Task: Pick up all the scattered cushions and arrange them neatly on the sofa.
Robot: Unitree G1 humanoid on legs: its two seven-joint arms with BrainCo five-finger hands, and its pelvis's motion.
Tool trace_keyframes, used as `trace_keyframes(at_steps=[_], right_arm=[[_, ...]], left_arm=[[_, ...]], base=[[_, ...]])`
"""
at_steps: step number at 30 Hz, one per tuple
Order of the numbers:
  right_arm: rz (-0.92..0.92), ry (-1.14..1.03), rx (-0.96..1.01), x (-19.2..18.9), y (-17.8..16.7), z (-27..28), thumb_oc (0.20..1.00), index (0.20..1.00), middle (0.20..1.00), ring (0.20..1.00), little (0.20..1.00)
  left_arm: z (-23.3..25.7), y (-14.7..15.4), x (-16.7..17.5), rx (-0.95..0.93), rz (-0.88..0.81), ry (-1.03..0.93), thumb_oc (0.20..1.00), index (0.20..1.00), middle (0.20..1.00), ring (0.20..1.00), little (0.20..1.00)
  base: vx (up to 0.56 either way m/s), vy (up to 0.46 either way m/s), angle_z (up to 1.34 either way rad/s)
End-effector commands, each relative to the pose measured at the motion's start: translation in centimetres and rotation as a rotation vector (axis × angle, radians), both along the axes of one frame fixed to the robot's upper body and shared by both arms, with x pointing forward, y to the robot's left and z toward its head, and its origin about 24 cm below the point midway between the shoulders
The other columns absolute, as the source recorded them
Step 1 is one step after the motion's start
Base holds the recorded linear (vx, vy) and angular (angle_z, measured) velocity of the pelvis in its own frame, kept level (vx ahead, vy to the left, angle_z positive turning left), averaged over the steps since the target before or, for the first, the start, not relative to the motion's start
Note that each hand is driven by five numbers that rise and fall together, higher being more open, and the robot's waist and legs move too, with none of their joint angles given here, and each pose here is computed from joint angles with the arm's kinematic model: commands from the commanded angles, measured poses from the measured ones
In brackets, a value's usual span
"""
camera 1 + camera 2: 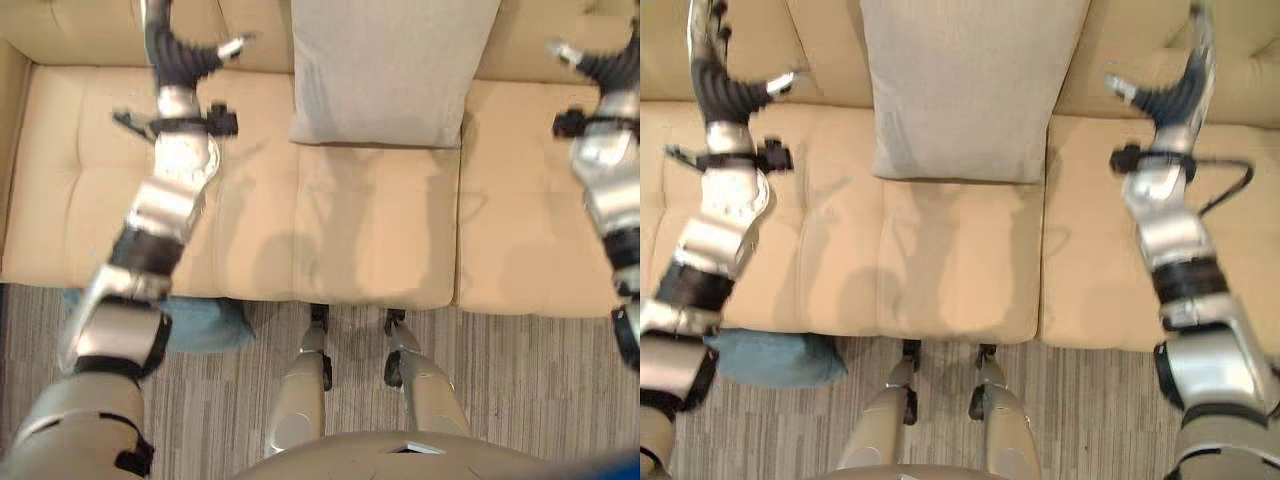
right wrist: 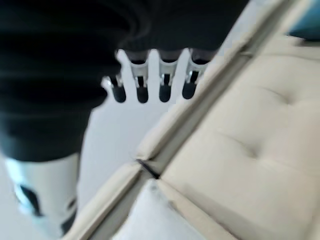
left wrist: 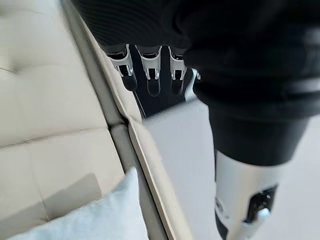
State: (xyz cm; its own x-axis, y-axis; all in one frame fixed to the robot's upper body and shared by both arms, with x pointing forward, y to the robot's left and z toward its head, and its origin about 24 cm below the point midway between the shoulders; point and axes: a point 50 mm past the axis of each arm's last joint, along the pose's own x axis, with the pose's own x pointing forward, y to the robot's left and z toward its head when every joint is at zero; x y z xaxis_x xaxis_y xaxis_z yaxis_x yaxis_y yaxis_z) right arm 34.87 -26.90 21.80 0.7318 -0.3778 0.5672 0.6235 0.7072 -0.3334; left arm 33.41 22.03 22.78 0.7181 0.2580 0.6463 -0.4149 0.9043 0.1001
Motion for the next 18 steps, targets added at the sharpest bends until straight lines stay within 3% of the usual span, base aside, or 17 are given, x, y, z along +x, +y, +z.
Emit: trace_keyframes(at_steps=[1,3,4,5,12,14,18], right_arm=[[0.055,-0.015,-0.046,-0.4,1.2,-1.3,1.0,1.0,1.0,1.0,1.0],[0.103,0.151,-0.038,-3.1,1.4,-7.7,1.0,1.0,1.0,1.0,1.0],[0.103,0.158,-0.039,-3.3,1.4,-8.0,1.0,1.0,1.0,1.0,1.0],[0.068,0.335,-0.041,-5.7,0.0,-12.6,1.0,1.0,1.0,1.0,1.0],[-0.016,0.801,0.017,-11.5,-2.0,-23.4,1.0,1.0,1.0,1.0,1.0],[-0.011,1.038,0.032,-14.7,-1.8,-28.0,1.0,1.0,1.0,1.0,1.0],[-0.017,1.254,0.041,-18.0,-1.6,-31.6,1.0,1.0,1.0,1.0,1.0]], left_arm=[[-0.2,-1.1,-0.3,0.039,-0.037,-0.052,1.0,1.0,1.0,1.0,1.0],[-5.9,-0.6,-2.7,-0.019,-0.068,0.1,1.0,1.0,1.0,1.0,1.0],[-6.2,-0.6,-2.8,-0.019,-0.069,0.107,1.0,1.0,1.0,1.0,1.0],[-10.7,0.7,-4.7,-0.026,-0.052,0.28,1.0,1.0,1.0,1.0,1.0],[-24.0,4.2,-11.2,0.059,0.043,0.908,1.0,1.0,1.0,1.0,1.0],[-30.6,5.2,-16.7,0.038,0.091,1.267,1.0,1.0,1.0,1.0,1.0],[-35.6,5.0,-22.0,-0.005,0.15,1.582,1.0,1.0,1.0,1.0,1.0]], base=[[0.06,0.016,-0.05],[0.11,0.014,0.01],[0.1,0.007,-0.02],[0.08,0.003,-0.07],[0.04,0.004,-0.02],[0.0,0.0,0.0],[-0.02,-0.007,-0.1]])
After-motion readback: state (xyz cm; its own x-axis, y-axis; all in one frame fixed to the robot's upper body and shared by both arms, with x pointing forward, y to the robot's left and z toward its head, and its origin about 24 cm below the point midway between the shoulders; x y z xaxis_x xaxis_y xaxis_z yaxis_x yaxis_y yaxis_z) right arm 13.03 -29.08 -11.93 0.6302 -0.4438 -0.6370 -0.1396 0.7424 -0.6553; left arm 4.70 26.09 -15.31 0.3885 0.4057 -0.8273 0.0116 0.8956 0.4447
